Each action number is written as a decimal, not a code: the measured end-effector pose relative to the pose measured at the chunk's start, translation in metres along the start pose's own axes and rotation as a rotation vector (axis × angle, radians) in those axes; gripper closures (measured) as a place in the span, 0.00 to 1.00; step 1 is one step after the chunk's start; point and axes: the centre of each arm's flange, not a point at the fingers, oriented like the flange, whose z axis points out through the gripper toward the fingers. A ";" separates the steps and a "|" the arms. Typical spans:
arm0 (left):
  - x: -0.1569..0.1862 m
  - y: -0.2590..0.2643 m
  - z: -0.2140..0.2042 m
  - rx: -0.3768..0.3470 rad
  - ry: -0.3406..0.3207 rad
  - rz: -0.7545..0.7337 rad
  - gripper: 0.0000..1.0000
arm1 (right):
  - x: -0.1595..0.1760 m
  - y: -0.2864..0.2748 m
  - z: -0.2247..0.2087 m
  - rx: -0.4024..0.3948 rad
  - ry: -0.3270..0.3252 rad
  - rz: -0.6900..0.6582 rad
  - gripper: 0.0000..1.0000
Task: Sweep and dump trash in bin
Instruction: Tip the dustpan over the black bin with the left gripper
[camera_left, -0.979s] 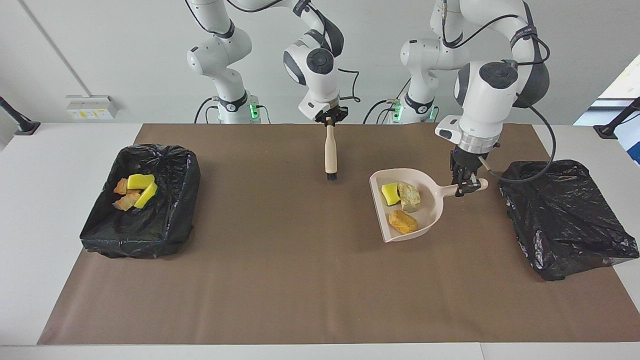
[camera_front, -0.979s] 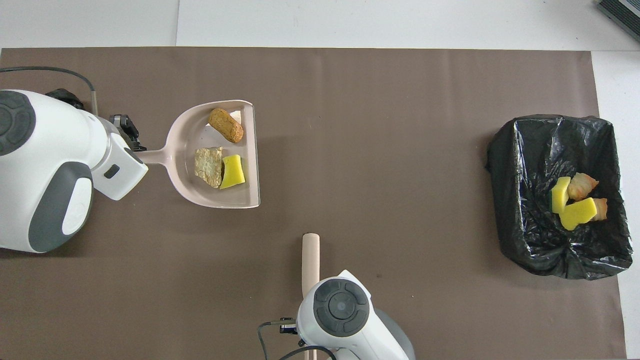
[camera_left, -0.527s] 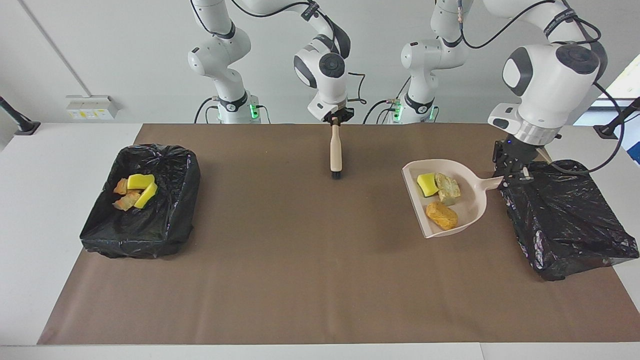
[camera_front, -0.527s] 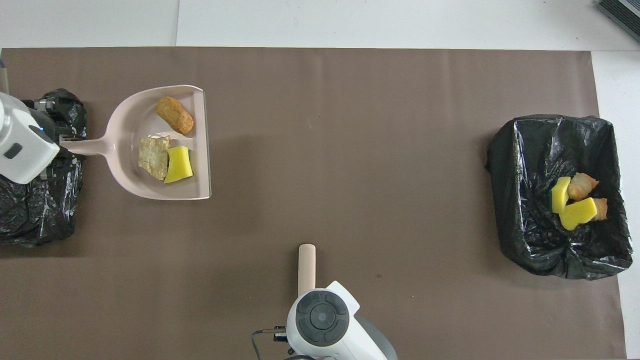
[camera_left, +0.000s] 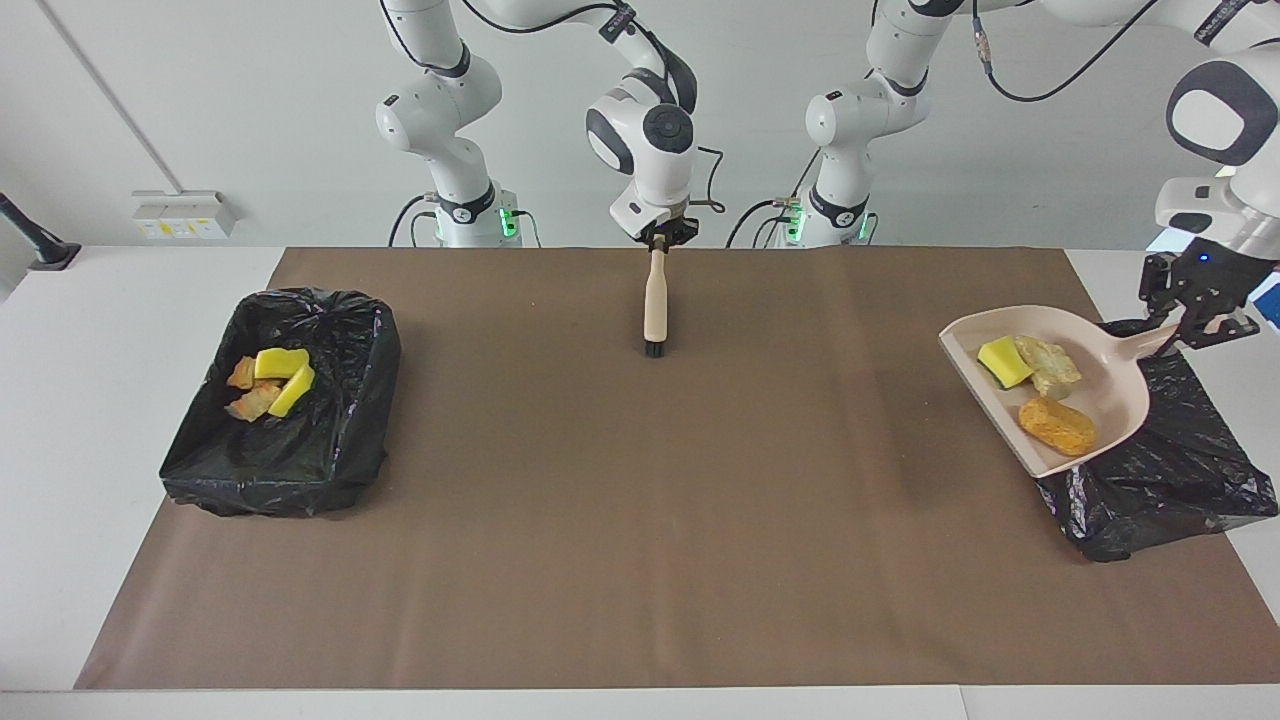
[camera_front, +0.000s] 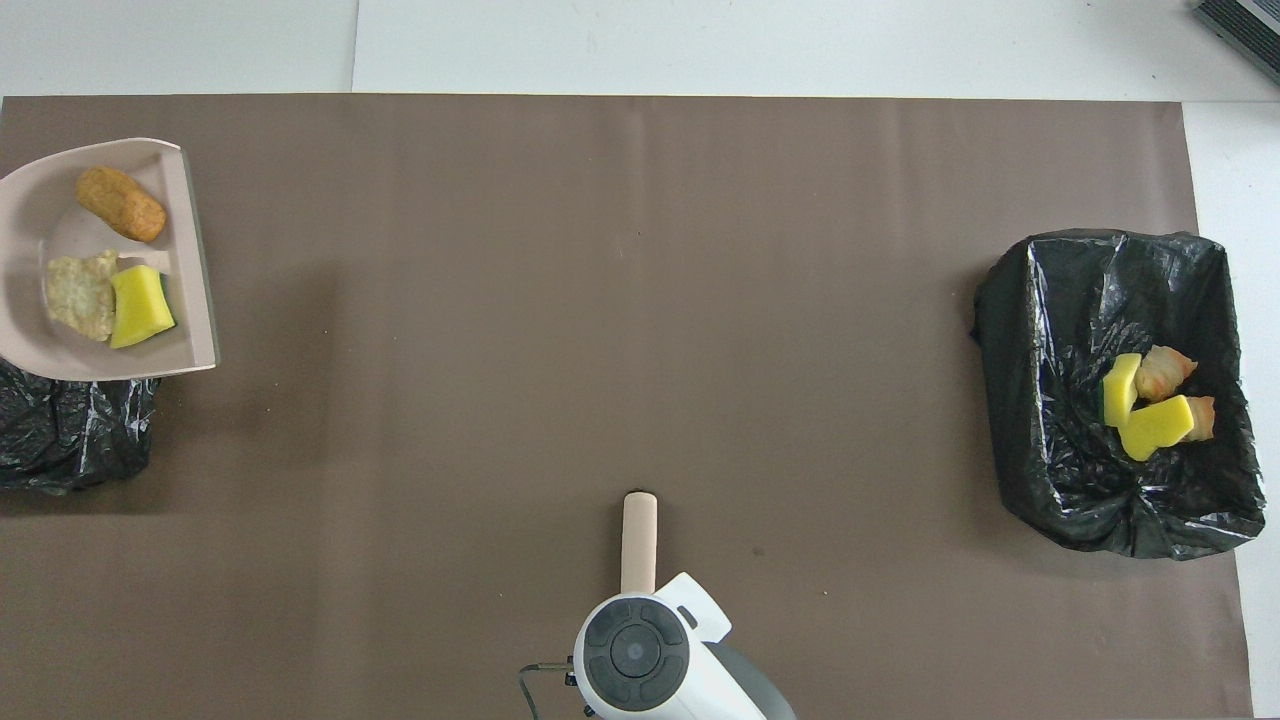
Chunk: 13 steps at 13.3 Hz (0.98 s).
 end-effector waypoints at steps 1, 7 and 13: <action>-0.030 0.003 0.000 0.001 -0.007 -0.032 0.68 | -0.001 0.003 0.002 -0.003 0.000 0.000 0.74; -0.122 0.010 -0.009 0.065 -0.200 0.098 0.68 | -0.003 0.009 0.005 0.011 0.020 -0.002 0.74; -0.140 0.001 0.019 0.002 -0.538 0.262 0.68 | -0.003 0.009 0.002 0.016 0.025 -0.006 0.25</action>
